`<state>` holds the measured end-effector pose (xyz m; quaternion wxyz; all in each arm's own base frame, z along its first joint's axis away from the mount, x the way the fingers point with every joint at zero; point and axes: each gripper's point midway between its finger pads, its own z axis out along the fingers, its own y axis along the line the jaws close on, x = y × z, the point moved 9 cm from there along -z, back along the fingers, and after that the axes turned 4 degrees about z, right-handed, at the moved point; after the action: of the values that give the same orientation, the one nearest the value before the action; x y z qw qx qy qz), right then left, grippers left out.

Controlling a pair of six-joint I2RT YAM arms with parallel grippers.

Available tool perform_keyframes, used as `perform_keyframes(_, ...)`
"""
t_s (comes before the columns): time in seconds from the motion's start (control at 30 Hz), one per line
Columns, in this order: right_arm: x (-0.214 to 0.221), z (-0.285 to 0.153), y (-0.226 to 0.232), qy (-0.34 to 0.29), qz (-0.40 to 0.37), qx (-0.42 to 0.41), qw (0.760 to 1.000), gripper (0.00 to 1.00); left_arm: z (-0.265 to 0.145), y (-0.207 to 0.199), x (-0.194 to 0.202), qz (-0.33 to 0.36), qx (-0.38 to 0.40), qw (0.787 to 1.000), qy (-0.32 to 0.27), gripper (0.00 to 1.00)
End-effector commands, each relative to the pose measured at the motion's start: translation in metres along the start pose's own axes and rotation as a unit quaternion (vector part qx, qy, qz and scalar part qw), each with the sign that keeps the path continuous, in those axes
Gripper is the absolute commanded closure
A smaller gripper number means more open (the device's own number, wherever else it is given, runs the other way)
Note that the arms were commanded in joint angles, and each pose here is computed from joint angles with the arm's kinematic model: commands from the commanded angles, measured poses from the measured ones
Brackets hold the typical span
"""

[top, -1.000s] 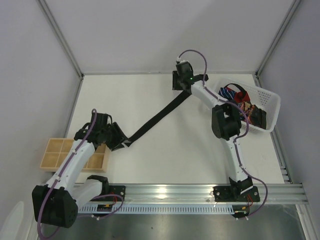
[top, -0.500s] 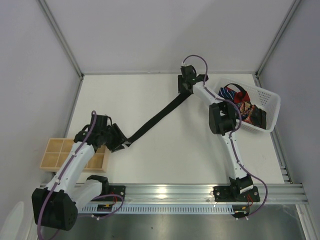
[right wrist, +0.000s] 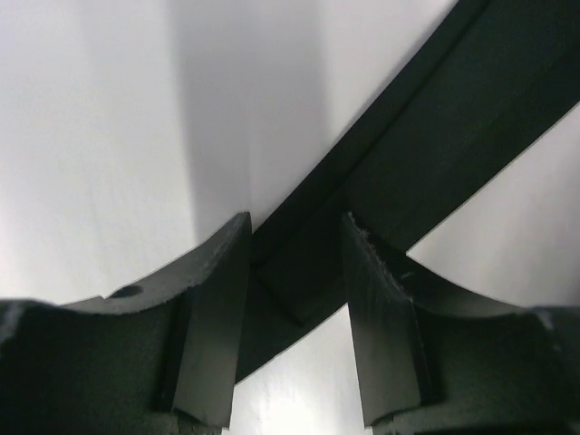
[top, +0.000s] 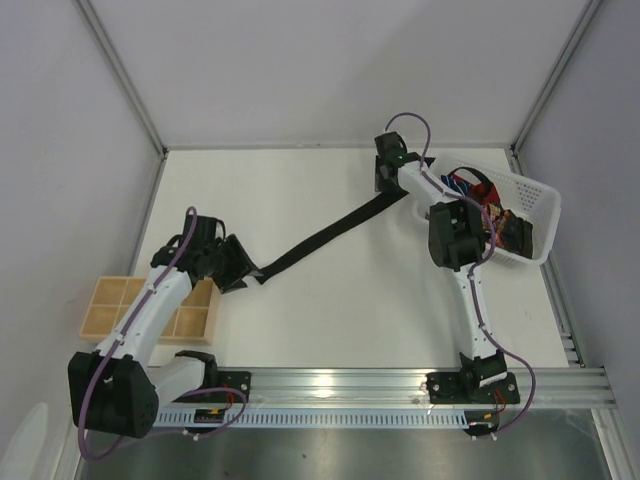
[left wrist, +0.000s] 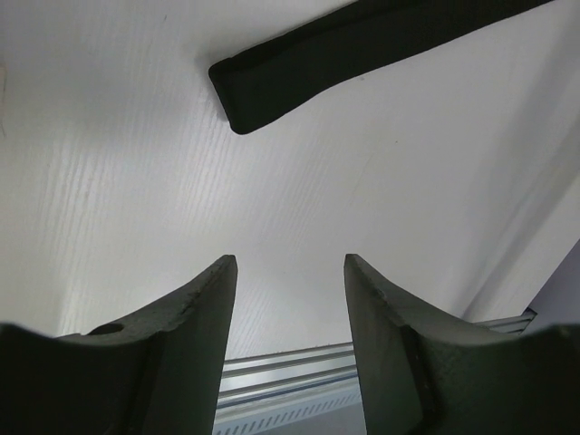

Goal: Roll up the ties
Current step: Flatten the tie

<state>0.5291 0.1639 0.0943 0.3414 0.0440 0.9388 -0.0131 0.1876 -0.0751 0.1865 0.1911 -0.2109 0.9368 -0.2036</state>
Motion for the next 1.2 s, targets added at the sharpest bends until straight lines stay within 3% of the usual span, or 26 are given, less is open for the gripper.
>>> perform_keyframes(0.0, 0.049, -0.009, -0.04, 0.099, -0.021, 0.089, 0.991, 0.51, -0.003, -0.006, -0.017, 0.018, 0.006, 1.0, -0.022, 0.43)
perform_keyframes(0.17, 0.056, -0.03, -0.041, 0.096, -0.013, 0.03, 0.995, 0.49, 0.008, -0.007, -0.021, 0.016, 0.012, 1.0, -0.005, 0.38)
perform_keyframes(0.37, 0.018, -0.04, -0.027, 0.065, 0.007, -0.016, 0.998, 0.46, 0.02, -0.003, -0.032, 0.015, -0.005, 1.0, 0.008, 0.38)
perform_keyframes(0.53, -0.018, -0.093, 0.002, 0.015, 0.017, -0.068, 0.997, 0.44, 0.019, 0.004, -0.044, 0.01, -0.01, 1.0, -0.005, 0.39)
perform_keyframes(0.67, 0.0, -0.126, 0.037, 0.034, 0.006, -0.146, 0.989, 0.46, 0.027, 0.011, -0.045, 0.007, -0.015, 1.0, 0.008, 0.4)
perform_keyframes(0.7, 0.007, -0.145, 0.06, 0.048, 0.002, -0.213, 0.976, 0.46, 0.031, 0.013, -0.046, 0.004, -0.016, 1.0, 0.011, 0.4)
perform_keyframes(0.8, 0.046, -0.157, 0.098, 0.112, -0.009, -0.309, 0.944, 0.51, 0.037, 0.016, -0.043, 0.001, -0.013, 1.0, 0.021, 0.41)
perform_keyframes(0.83, 0.069, -0.165, 0.121, 0.16, -0.02, -0.357, 0.92, 0.54, 0.038, 0.017, -0.042, 0.001, -0.011, 1.0, 0.022, 0.42)
perform_keyframes(0.93, 0.104, -0.19, 0.165, 0.216, -0.017, -0.438, 0.872, 0.62, 0.041, 0.02, -0.039, -0.001, -0.015, 1.0, 0.026, 0.43)
perform_keyframes(1.0, 0.118, -0.193, 0.182, 0.223, -0.022, -0.465, 0.856, 0.69, 0.041, 0.022, -0.038, -0.002, -0.018, 0.999, 0.027, 0.43)
perform_keyframes(1.17, 0.147, -0.201, 0.216, 0.268, -0.013, -0.504, 0.821, 0.76, 0.041, 0.027, -0.035, -0.002, -0.031, 0.999, 0.022, 0.44)
